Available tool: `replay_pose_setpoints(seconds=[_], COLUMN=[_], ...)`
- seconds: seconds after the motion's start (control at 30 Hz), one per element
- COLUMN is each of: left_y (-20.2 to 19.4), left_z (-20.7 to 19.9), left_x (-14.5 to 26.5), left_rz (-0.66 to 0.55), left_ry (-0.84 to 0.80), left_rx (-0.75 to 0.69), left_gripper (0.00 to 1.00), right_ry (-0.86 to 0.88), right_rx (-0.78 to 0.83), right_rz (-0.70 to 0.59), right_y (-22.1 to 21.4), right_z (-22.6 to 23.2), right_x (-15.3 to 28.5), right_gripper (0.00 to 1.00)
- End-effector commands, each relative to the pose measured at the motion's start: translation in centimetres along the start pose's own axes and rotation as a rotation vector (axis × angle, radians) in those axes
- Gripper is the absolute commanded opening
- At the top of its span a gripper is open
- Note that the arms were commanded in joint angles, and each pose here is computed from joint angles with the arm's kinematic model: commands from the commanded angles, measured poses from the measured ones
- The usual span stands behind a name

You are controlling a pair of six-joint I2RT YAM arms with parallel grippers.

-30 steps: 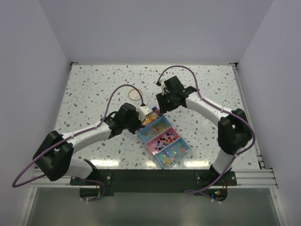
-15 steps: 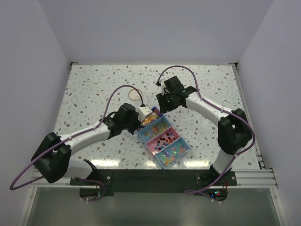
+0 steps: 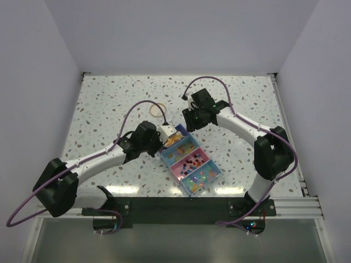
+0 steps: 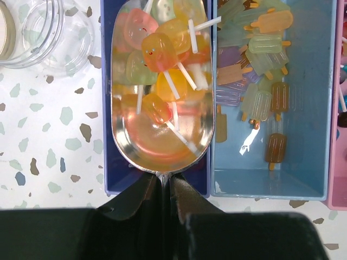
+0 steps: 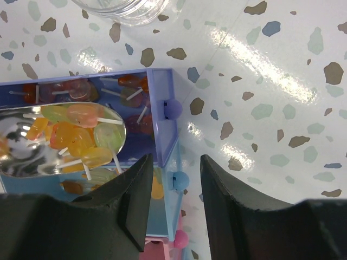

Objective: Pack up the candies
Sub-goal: Scoop the fake candies from the storage box.

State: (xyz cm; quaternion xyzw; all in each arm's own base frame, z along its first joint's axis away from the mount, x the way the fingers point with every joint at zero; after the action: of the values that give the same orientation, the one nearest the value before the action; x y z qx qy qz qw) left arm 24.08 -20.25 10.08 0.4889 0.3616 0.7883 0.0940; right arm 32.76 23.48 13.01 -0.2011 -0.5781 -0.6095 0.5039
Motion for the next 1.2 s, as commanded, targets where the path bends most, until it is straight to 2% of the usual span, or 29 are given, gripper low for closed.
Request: replay_pose_setpoints(seconds=[0.0, 0.4, 0.7, 0.93, 1.17], left_y=[0.1, 1.3, 2.3, 2.8, 2.1], left_z=[0.0, 0.3, 1.3, 3.6, 6.9], left_x=[0.5, 1.3, 2.2, 3.3, 3.5], left_rz=[-0.026, -0.152, -0.204, -0.210, -0.136], left_ry=[0.010, 0.026, 0.029, 0.057, 0.117], left_rx=[-0.020, 0.020, 0.042, 0.065, 0.058], left_gripper=[0.00, 0.00, 0.00, 0.00, 0.00], right_ry=[0.019, 0.032, 0.046, 0.043, 0.014], right_rx=[0.024, 0.016, 0.010, 0.017, 0.033], right_rz=[-0.068, -0.109, -0.187, -0.209, -0.226], right_y=[2.0, 2.3, 3.4, 3.2, 2.4], right_z=[0.6, 0.8, 1.2, 1.1, 0.5], right_x=[1.4, 2.7, 5.7, 7.5, 9.6], right_gripper=[0.43, 0.44, 0.51, 0.53, 0.54])
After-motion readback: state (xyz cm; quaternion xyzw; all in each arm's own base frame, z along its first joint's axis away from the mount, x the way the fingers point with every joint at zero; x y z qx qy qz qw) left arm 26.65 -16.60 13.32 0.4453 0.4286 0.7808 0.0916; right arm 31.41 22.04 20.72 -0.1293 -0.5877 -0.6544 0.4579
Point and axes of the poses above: each gripper's point midway between its finger pads, its own x axis back along the fingers, its own z axis along the line the jaws close on, y = z × x, the point moved 3 cm from there along x, back along the fingers, and after that the axes turned 12 degrees about -x, right-handed, at the moved point
